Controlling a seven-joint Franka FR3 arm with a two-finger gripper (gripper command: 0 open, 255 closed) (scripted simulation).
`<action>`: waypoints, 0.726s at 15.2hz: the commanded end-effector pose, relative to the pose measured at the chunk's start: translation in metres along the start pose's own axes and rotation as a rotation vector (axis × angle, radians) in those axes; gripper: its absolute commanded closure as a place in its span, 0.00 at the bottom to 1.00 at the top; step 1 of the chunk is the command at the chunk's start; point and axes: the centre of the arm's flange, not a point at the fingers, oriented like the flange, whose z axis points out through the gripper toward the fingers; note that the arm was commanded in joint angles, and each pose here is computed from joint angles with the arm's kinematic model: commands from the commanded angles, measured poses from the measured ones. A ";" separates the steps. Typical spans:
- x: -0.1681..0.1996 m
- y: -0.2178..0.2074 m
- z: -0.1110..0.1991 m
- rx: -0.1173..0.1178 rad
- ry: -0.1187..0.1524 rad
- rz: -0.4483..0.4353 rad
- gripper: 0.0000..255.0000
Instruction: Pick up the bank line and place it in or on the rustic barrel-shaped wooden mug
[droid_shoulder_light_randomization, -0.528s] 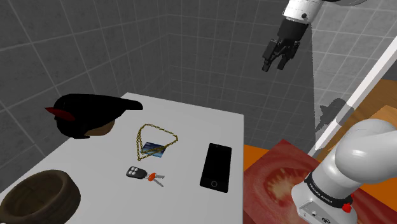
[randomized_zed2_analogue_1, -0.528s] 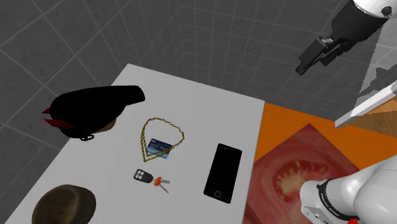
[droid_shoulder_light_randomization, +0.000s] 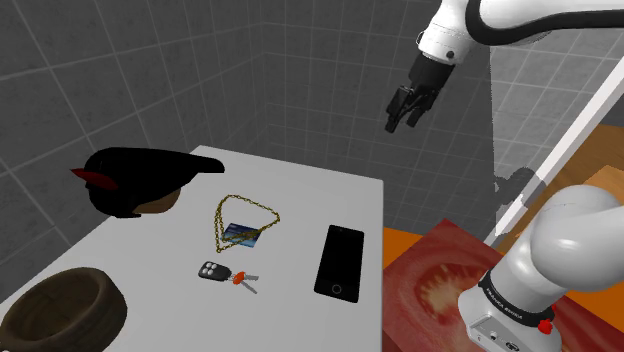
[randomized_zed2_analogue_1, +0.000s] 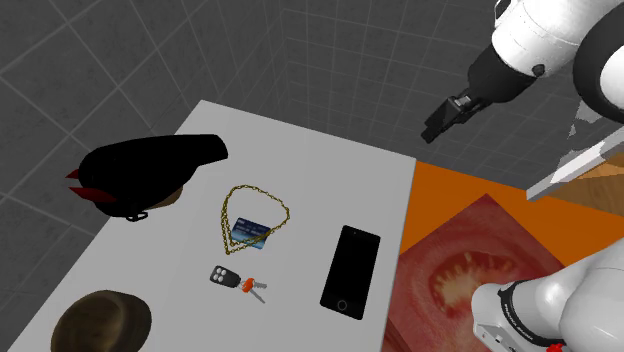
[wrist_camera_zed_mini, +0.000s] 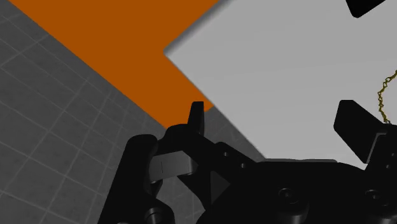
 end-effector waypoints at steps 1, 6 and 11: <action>0.002 -0.018 0.019 0.011 0.027 -0.044 0.00; 0.004 -0.063 0.061 0.037 0.089 -0.152 0.00; 0.003 -0.109 0.102 0.064 0.151 -0.260 0.00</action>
